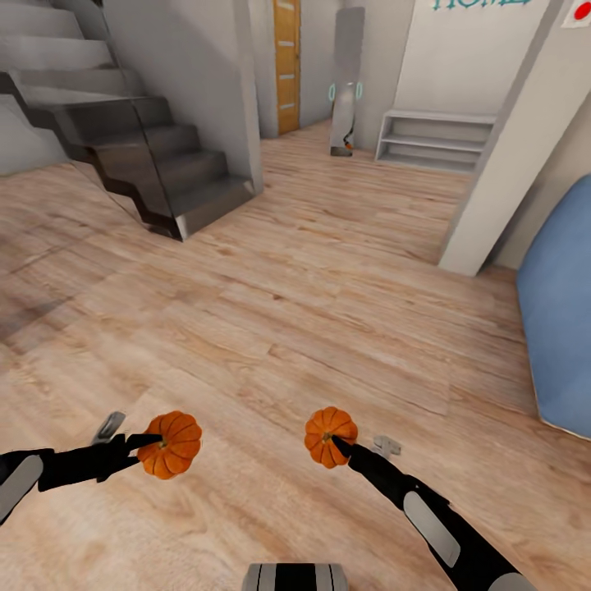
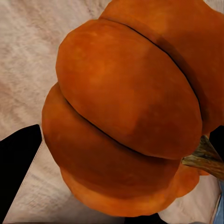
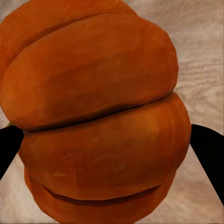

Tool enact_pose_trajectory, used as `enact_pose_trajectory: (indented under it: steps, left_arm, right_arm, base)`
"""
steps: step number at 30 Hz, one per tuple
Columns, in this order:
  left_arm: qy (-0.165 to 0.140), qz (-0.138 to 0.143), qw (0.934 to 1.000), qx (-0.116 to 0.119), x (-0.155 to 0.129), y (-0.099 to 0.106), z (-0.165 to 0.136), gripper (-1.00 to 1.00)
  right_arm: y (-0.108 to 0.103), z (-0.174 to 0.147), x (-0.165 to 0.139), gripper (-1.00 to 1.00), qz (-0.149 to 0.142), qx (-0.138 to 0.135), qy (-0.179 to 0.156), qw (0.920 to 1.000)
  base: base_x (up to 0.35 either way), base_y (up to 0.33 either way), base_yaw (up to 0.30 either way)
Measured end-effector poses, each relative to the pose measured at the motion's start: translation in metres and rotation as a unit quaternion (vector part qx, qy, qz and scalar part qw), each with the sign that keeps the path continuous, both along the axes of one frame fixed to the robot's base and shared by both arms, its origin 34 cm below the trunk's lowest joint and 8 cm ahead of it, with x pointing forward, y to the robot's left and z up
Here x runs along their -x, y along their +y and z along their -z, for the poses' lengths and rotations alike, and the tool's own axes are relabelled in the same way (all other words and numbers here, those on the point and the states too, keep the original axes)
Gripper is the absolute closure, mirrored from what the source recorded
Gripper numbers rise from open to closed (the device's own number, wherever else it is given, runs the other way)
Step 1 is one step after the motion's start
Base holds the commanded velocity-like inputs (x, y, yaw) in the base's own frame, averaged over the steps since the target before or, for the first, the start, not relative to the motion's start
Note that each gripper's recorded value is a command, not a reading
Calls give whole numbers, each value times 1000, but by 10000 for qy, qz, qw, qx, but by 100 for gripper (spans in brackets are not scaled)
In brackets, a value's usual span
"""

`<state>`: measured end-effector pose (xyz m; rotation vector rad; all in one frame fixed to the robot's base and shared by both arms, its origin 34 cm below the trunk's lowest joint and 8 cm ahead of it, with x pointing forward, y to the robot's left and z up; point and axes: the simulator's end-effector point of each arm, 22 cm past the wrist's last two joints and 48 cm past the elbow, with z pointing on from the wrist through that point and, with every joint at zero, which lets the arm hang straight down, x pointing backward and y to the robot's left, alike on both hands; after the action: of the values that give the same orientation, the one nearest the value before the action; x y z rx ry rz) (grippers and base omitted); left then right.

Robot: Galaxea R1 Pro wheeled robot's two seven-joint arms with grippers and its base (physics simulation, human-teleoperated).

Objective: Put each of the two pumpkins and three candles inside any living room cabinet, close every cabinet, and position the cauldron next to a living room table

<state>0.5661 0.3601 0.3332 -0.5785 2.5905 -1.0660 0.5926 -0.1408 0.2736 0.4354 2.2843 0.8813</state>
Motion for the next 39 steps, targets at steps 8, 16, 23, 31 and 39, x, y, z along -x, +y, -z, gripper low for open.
enact_pose_trajectory:
  steps: [8, 16, 23, 31, 39]
  left_arm:
    - [3, -11, 10000, 19, 0, 0, 0, 100]
    - [8, -1, 10000, 19, 1, -1, 0, 100]
    - [-14, 5, 10000, 24, -1, -1, -1, 100]
    - [-17, 9, 10000, 28, -1, -2, -1, 100]
    - [-23, 14, 10000, 26, -1, -2, -2, 100]
  right_arm:
    - [-1, 2, 1, 100, 9, 12, 20, 10000]
    - [0, 2, 2, 100, 9, 11, 23, 10000]
    - [-1, 4, 3, 100, 12, 21, 42, 10000]
    - [-4, 10, 7, 100, 25, 59, 125, 9999]
    - [-5, 11, 8, 100, 29, 63, 138, 9999]
  base:
    - [0, 0, 288]
    - [0, 0, 288]
    - [0, 0, 288]
    - [0, 0, 288]
    - [0, 0, 288]
